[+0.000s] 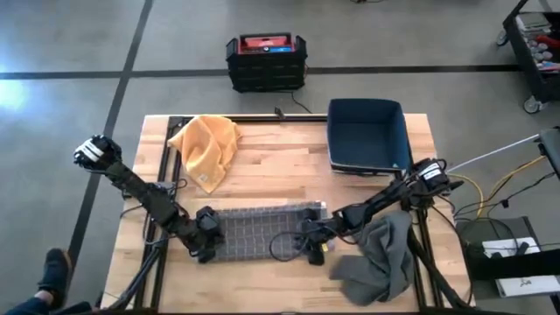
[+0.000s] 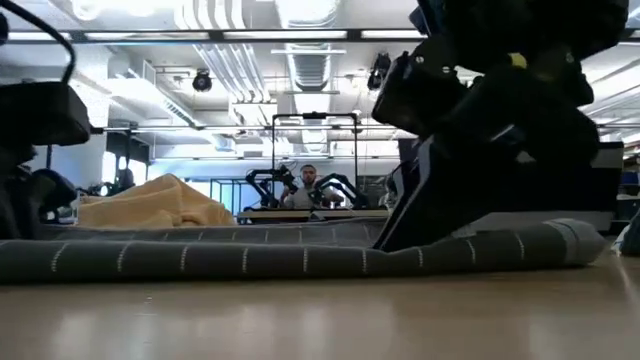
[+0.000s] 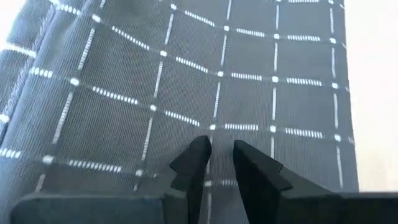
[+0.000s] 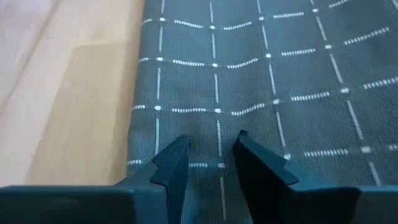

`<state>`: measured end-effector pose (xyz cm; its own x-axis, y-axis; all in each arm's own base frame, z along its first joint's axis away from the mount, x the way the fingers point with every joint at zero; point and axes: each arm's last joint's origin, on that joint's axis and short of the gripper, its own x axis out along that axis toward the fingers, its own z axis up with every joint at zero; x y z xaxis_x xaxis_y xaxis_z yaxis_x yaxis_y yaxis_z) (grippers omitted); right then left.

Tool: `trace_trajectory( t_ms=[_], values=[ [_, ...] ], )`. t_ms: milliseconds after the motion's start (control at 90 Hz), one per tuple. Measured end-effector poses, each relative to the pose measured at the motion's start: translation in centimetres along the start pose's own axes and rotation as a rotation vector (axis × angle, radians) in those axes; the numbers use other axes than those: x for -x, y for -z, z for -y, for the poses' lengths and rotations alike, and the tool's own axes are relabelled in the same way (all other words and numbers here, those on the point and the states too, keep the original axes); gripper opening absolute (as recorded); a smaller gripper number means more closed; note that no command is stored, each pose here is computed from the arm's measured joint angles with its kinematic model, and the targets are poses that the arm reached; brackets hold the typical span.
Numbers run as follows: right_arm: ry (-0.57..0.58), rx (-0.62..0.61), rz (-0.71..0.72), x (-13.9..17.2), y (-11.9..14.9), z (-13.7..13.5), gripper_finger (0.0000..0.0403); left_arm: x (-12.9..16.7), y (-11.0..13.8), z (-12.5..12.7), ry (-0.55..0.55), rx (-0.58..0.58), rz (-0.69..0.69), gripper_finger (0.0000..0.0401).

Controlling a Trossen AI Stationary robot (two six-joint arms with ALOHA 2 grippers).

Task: Fold towel
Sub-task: Fold the gray patterned kitchen towel

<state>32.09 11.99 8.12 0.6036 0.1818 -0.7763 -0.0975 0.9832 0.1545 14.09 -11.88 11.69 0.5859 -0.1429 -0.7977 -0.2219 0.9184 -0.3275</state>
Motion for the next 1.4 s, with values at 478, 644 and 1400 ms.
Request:
trace_trajectory(
  t_ms=[478, 644, 1400],
  values=[
    [0.087, -0.311, -0.14, 10.3, -3.7, 0.2, 0.0159, 2.0, -3.3, 4.0, 0.063, 0.003, 0.153, 0.0074],
    [0.176, -0.576, -0.144, 11.9, -0.9, 1.1, 0.0224, 2.0, -3.9, 4.6, 0.03, -0.037, 0.212, 0.0074],
    [0.103, -0.99, -0.005, 6.2, 4.9, 2.4, 0.0261, -1.0, -3.0, 4.8, -0.025, -0.069, 0.169, 0.0074]
  ],
)
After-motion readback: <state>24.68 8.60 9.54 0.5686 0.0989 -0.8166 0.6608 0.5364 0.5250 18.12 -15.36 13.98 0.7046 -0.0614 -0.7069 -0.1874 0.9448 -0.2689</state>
